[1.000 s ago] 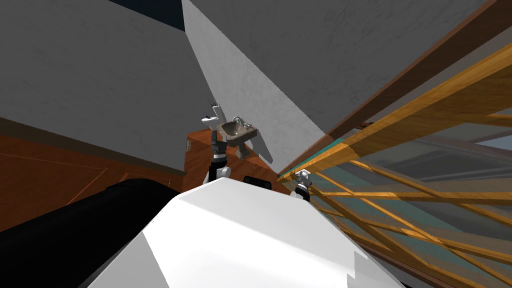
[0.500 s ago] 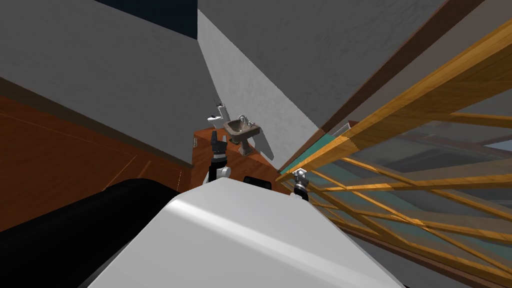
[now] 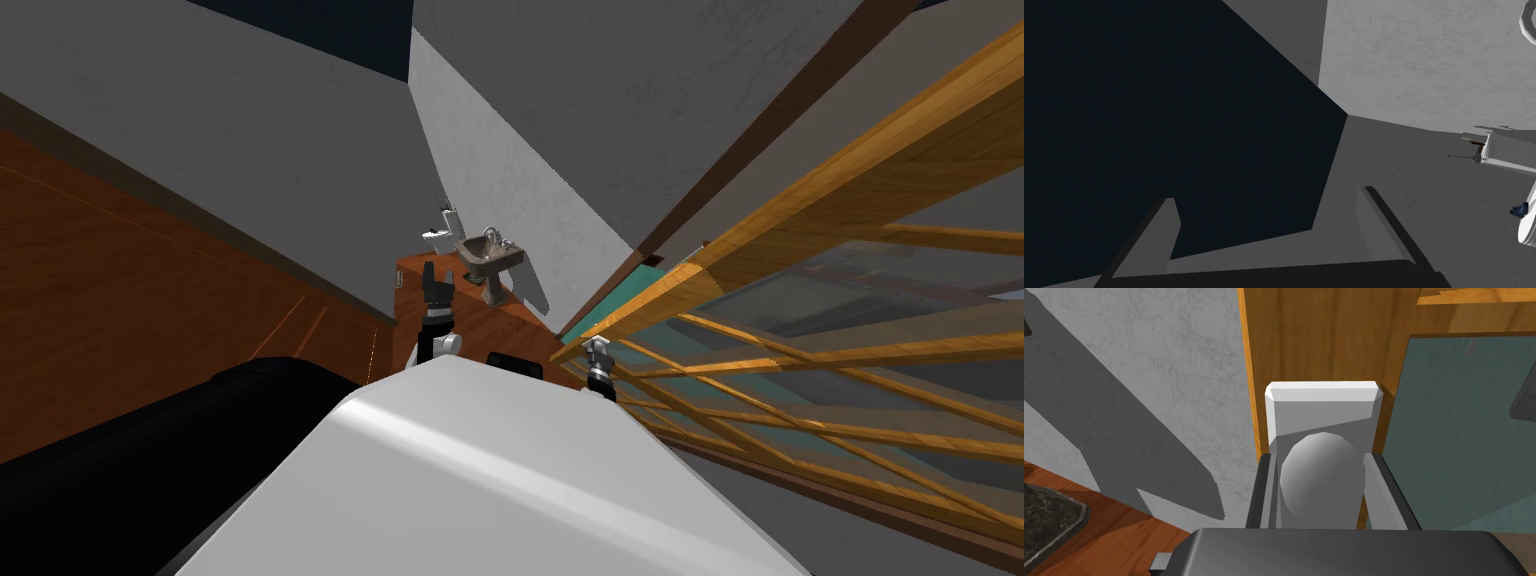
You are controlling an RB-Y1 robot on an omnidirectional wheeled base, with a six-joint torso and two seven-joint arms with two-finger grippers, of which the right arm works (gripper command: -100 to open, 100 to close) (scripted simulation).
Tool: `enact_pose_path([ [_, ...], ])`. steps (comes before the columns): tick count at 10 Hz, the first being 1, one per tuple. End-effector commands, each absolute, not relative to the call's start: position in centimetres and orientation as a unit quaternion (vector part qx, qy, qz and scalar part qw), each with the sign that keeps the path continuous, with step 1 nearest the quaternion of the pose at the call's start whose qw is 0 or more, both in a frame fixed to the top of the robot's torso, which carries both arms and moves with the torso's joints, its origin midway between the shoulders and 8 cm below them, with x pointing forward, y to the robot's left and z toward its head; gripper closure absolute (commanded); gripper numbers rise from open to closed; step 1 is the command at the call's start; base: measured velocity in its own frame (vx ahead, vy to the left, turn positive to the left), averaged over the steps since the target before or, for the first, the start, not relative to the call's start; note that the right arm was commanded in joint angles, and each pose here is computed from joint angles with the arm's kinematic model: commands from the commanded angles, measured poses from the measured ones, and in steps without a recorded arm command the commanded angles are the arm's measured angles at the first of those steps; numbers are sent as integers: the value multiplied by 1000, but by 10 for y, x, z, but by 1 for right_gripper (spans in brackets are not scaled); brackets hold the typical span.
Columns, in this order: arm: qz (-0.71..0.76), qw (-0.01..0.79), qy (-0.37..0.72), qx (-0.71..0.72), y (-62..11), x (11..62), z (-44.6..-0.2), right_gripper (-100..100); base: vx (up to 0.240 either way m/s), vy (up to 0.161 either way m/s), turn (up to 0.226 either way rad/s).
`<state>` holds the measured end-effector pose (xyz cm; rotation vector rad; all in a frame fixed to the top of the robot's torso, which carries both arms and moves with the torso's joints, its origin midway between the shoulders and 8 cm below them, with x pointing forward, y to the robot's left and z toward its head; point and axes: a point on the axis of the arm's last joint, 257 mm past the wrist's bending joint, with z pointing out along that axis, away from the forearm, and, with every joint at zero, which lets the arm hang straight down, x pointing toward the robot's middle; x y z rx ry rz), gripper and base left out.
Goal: Pull the door open
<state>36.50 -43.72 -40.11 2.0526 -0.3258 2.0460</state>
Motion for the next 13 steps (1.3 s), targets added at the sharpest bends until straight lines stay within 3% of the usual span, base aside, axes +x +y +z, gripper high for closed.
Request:
enact_pose_path([
  [1, 699, 100, -98, 701, -430, 363, -401, 100, -242, -6, 78],
  [13, 706, 37, -37, 706, -405, 336, -400, 100, -227, -21, 89],
])
